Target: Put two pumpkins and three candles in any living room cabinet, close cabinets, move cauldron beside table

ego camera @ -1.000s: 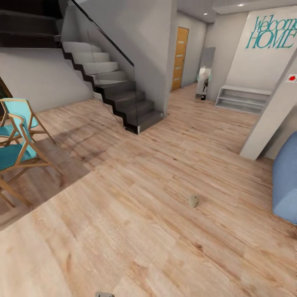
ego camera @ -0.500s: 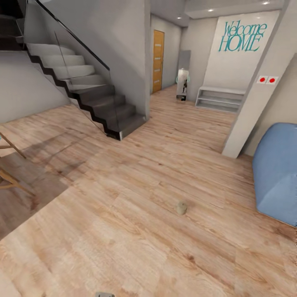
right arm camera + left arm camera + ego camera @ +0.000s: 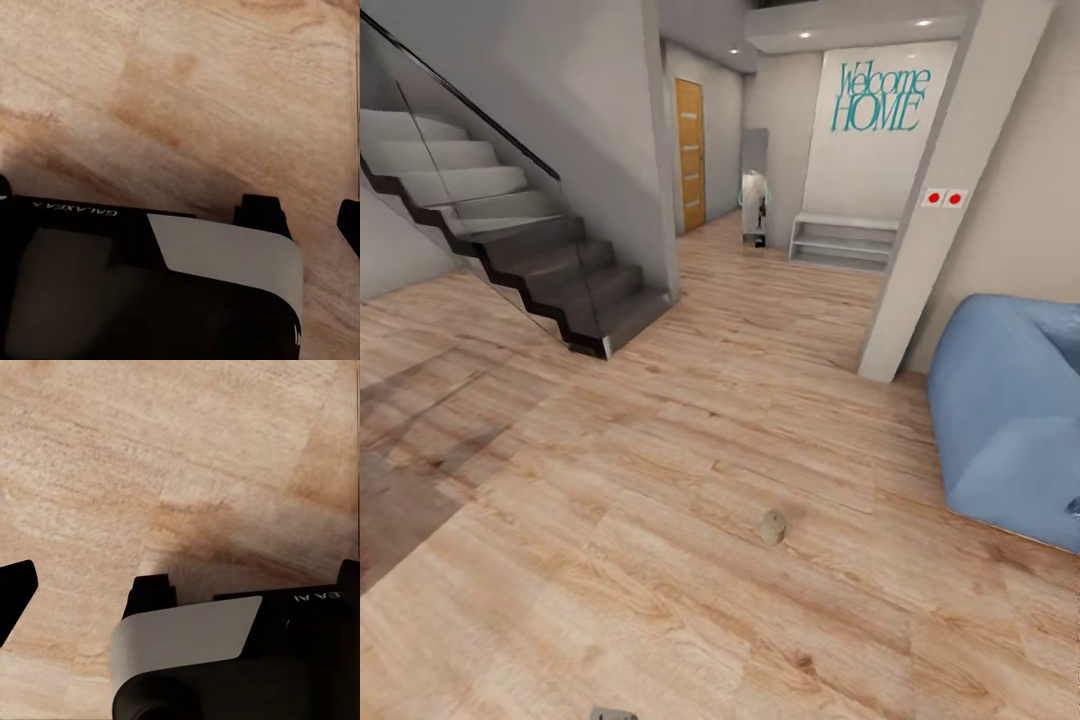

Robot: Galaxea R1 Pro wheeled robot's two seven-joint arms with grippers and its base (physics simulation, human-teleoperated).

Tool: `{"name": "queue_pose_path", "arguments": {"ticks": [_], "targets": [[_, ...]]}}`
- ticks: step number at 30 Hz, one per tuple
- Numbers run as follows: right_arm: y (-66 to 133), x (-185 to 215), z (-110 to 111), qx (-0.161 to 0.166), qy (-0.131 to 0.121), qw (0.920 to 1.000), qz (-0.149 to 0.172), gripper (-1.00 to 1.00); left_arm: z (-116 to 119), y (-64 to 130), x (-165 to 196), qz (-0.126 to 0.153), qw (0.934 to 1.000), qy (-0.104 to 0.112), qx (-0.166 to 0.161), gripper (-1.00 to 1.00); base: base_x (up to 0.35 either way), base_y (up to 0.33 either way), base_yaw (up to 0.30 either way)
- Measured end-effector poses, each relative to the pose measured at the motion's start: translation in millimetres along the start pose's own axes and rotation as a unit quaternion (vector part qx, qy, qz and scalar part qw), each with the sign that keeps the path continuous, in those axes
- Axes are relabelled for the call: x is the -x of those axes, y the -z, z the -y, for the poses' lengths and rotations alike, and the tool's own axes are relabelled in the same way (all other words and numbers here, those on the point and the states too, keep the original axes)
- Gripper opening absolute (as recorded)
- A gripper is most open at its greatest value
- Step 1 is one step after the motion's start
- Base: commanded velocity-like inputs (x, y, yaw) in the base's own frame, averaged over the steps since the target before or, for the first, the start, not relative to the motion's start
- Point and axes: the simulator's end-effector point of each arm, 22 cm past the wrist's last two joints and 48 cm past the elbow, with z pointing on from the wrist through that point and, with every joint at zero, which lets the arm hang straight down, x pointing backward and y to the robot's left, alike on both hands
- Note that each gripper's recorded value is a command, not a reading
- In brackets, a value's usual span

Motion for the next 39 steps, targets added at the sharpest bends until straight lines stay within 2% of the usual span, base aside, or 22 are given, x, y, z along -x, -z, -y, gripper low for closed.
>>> {"name": "queue_pose_path", "arguments": {"ticks": [25, 36, 38, 39], "targets": [[-0.6, 0.2, -5.0, 0.003, -0.001, 1.0000, -0.002, 1.00, -0.1, 0.1, 0.3, 0.000, 1.0000, 0.000, 0.000, 1.00, 0.328, 0.000, -0.001], [-0.6, 0.9, -3.2, 0.000, 0.005, 1.0000, -0.004, 1.00, -1.1, 0.1, 1.3, 0.001, 1.0000, 0.002, 0.001, 1.00, 0.046, 0.000, 0.000], [-0.4, 1.0, 2.2, -0.012, 0.005, 0.9999, -0.009, 1.00, -2.4, 0.1, 1.4, 0.002, 1.0000, 0.002, 0.002, 1.00, 0.000, 0.000, 0.000], [0.0, 1.6, 8.7, -0.028, 0.004, 0.9995, -0.016, 1.00, -3.4, 0.1, 1.7, 0.002, 1.0000, 0.004, 0.003, 1.00, 0.000, 0.000, 0.000]]}}
